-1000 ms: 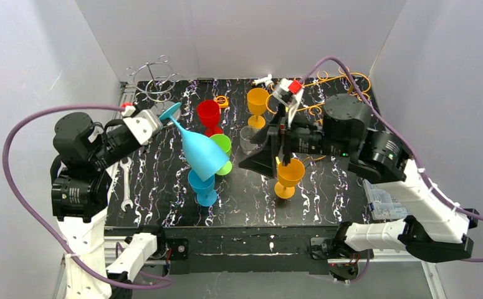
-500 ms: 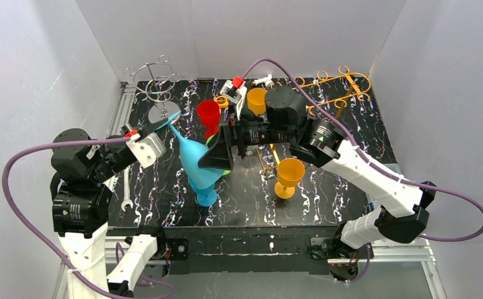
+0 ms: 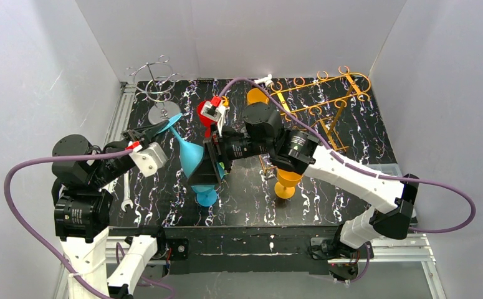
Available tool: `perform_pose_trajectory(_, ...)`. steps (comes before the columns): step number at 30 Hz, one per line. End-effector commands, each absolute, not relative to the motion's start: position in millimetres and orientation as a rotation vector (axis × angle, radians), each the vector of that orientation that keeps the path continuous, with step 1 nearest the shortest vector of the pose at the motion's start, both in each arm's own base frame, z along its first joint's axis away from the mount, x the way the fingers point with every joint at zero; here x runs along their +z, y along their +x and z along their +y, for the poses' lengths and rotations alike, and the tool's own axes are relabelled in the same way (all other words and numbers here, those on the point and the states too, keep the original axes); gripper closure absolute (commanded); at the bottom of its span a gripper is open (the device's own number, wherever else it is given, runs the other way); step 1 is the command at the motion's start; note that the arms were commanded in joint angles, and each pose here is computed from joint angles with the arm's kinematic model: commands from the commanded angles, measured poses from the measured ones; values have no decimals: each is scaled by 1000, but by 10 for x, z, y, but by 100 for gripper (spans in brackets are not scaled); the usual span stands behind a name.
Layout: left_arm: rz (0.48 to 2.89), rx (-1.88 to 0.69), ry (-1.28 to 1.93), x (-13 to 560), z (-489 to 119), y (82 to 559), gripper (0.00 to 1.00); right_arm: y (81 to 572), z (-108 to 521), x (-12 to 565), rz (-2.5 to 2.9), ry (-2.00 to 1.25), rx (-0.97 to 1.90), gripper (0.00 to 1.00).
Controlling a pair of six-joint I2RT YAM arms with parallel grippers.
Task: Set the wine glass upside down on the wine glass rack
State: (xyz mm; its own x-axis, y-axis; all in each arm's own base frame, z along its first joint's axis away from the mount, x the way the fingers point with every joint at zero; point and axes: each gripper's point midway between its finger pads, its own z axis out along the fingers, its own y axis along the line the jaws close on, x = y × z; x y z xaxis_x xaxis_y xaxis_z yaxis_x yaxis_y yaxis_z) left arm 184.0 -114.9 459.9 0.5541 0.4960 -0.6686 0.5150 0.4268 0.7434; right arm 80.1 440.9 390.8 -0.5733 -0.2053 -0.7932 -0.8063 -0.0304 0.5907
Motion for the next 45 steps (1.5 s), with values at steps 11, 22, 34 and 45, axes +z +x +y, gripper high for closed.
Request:
perform_pose_trajectory(11,1091,-116,1131,4672,-1203,1827,21,1056,4019,4008,1769,-973,1346,46)
perform_pose_trajectory(22,1276,-382,1076,4452,-1346,1960,2,1708,2625,4135,1798,-567,775,48)
perform_pose_trajectory(34,1276,-520,1341,4100,-2238,2296,2,1815,610,4010,1716,24,232,51)
perform_pose_trajectory(45,1098,-496,1503,3930,-3033,2532,3,1941,355,3750,1697,107,-64,52)
